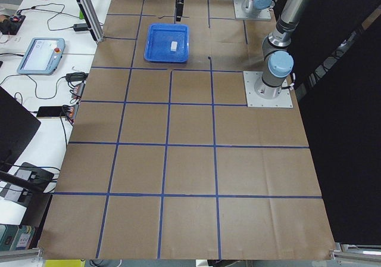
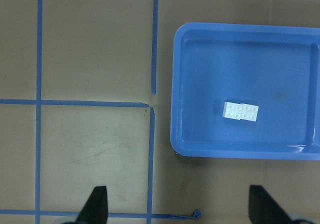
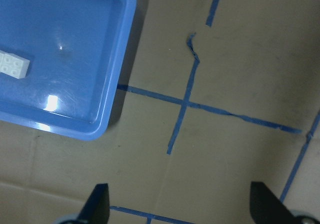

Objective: Assemble white blocks and place on blue tray

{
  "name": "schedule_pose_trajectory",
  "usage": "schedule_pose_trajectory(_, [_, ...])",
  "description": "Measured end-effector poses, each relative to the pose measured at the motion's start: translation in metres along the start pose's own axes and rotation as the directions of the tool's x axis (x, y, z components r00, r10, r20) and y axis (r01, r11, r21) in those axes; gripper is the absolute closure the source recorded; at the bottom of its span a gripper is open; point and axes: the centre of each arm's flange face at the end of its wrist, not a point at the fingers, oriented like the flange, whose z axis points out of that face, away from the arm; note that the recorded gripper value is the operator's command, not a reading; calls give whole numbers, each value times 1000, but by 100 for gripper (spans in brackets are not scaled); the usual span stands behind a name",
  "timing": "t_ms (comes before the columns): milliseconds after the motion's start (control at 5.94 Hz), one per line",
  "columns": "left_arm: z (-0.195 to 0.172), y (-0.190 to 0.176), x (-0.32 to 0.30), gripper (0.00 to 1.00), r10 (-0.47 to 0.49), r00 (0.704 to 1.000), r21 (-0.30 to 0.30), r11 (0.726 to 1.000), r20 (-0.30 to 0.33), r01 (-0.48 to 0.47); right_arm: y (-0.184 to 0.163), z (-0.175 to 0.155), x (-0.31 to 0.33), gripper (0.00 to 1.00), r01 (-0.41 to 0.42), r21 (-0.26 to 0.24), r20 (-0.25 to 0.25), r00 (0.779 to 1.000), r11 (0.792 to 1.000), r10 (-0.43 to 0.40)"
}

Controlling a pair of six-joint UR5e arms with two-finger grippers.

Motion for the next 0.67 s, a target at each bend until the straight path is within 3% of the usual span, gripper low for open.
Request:
schedule_pose_trajectory(168, [0,0,0,0,0,1000,0,1000,1,0,14,-24,4,0,-78,-3,-26,997,997,78])
schedule_pose_trajectory(673, [-2,-2,-4,0,-7,1000,0,1000,2,7,54,-54,4,0,-140,29,-25,990,990,141])
